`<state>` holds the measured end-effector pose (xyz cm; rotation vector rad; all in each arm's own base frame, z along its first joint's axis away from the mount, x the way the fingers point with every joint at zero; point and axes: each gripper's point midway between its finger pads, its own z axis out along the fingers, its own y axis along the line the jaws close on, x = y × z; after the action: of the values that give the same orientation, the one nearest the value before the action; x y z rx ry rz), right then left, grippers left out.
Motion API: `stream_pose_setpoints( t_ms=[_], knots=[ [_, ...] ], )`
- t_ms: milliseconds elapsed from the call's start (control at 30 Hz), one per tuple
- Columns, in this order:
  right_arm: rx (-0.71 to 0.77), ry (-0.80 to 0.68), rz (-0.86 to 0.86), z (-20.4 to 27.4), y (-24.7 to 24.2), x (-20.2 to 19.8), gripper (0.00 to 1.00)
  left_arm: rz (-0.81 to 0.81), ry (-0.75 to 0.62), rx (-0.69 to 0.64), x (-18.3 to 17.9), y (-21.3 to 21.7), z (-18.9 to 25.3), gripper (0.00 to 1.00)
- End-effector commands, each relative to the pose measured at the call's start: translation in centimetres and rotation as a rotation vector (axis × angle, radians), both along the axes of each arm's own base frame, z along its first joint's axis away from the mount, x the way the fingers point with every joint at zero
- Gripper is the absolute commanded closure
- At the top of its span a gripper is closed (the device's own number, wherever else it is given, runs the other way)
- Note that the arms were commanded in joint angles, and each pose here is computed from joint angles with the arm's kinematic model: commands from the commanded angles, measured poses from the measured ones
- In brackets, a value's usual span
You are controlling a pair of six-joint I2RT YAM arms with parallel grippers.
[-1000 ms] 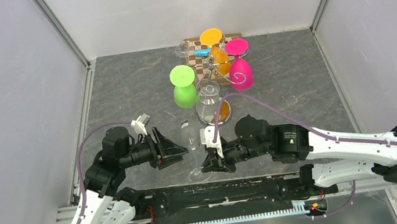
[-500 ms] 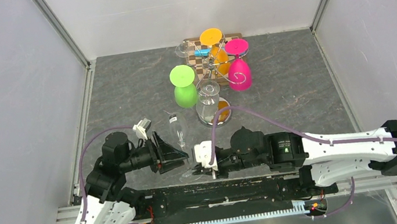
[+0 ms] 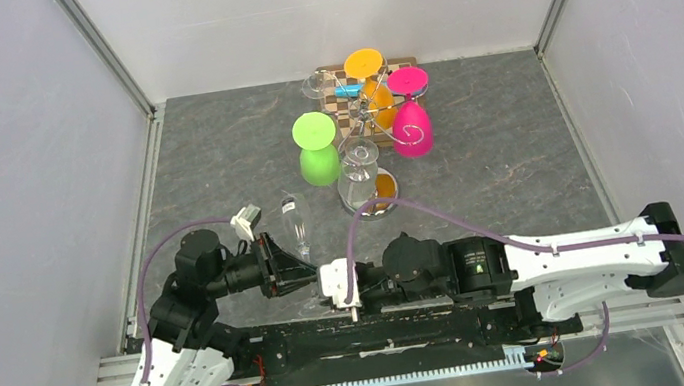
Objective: Take the wine glass off the wine glass rack
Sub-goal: Place the wine glass at the center of the board.
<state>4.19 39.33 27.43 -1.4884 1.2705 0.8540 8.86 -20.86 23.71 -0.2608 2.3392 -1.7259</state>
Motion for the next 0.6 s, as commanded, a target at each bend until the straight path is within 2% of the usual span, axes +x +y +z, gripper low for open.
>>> stream_pose_setpoints(
  t_ms=[0, 100, 300, 567],
  knots=[
    [0.172, -0.071, -0.035, 6.0, 1.2, 0.7, 1.0, -0.022, -0.006, -0.041, -0.3, -0.2, 0.9, 0.77],
    [0.153, -0.07, -0.033, 5.5, 1.4, 0.5, 1.0, -0.025, -0.006, -0.045, -0.2, -0.3, 0.8, 0.97],
    [0.135, -0.059, -0.026, 5.3, 1.5, 0.2, 1.0, -0.038, -0.027, -0.059, -0.7, -0.2, 1.2, 0.98],
    [0.129, -0.001, 0.006, 6.3, 0.0, -0.9, 0.48, -0.081, -0.083, -0.029, -1.5, 0.1, 1.0, 0.98]
  ],
)
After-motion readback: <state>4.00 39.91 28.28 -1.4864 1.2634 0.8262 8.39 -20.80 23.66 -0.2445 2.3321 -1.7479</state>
